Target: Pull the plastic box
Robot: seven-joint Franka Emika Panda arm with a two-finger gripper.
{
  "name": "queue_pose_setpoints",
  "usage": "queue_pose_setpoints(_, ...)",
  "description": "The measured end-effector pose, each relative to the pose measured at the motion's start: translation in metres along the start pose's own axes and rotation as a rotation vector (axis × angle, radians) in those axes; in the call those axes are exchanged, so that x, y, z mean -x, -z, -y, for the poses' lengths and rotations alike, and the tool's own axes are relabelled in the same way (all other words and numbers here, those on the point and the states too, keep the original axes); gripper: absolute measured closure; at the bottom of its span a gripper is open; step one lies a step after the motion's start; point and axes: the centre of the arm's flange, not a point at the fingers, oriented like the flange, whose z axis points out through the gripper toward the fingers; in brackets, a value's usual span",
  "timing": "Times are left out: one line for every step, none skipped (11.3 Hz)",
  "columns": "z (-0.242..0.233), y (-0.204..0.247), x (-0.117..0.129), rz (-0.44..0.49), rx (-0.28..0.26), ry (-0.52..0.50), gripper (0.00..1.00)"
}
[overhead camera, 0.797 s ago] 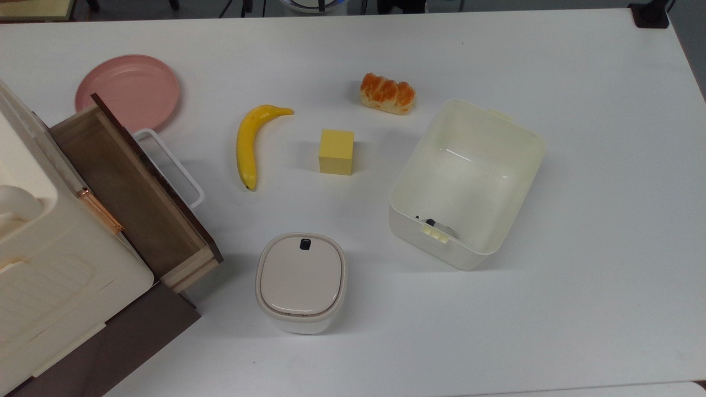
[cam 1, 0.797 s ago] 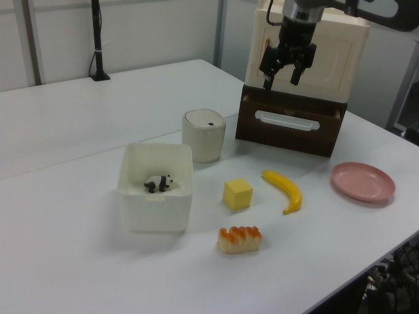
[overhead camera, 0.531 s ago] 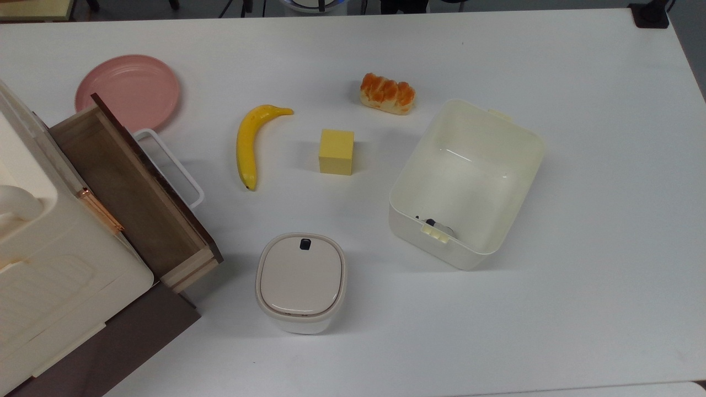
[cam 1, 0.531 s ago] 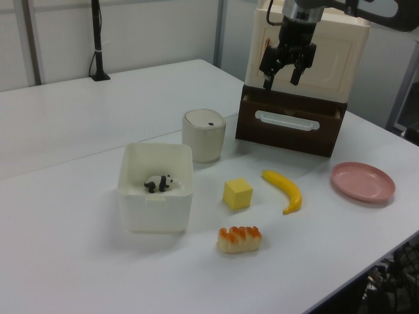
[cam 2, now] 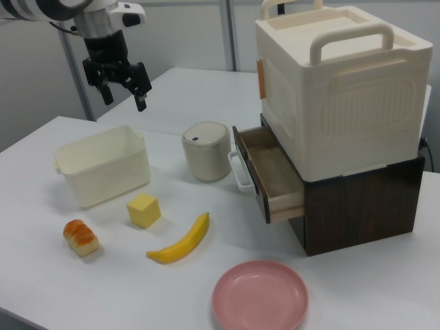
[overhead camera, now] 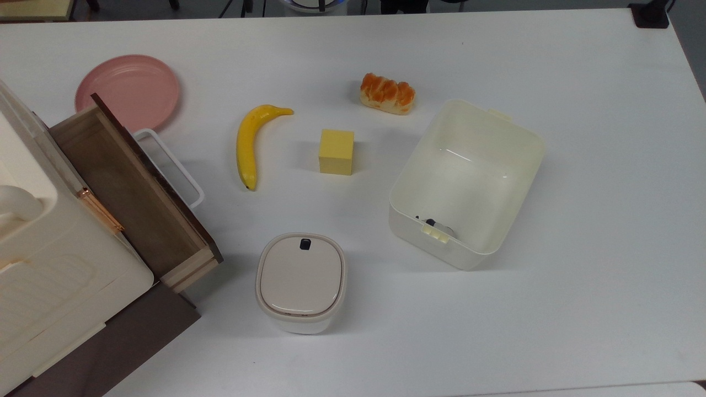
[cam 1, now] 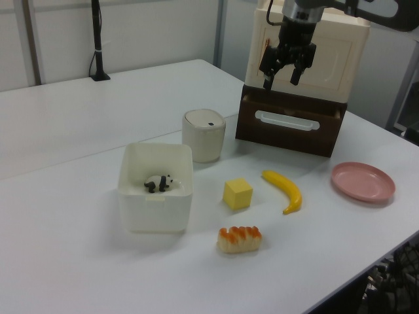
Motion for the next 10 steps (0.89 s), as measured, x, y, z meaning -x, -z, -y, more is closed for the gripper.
queue_pose_setpoints(0.000, 0.000, 0.000, 0.000, 0.000, 0.000, 0.00)
queue_pose_setpoints(0.000, 0.000, 0.000, 0.000, 0.000, 0.000, 0.00)
queue_pose_setpoints(0.000, 0.000, 0.000, 0.000, 0.000, 0.000, 0.00)
queue_pose_setpoints(0.000, 0.000, 0.000, 0.000, 0.000, 0.000, 0.00)
queue_pose_setpoints(0.000, 0.000, 0.000, 0.000, 0.000, 0.000, 0.00)
queue_pose_setpoints(0.000, 0.000, 0.000, -0.004, 0.000, 0.002, 0.00)
queue_pose_setpoints(0.000, 0.002, -0.003, -0.024, 0.000, 0.028, 0.00)
queue_pose_setpoints(0.001, 0.002, -0.004, -0.034, 0.002, 0.092, 0.00)
queue_pose_setpoints(0.002, -0.001, -0.004, -0.029, 0.003, 0.212, 0.00)
queue_pose_setpoints(0.003, -0.010, -0.007, -0.023, 0.003, 0.371, 0.00)
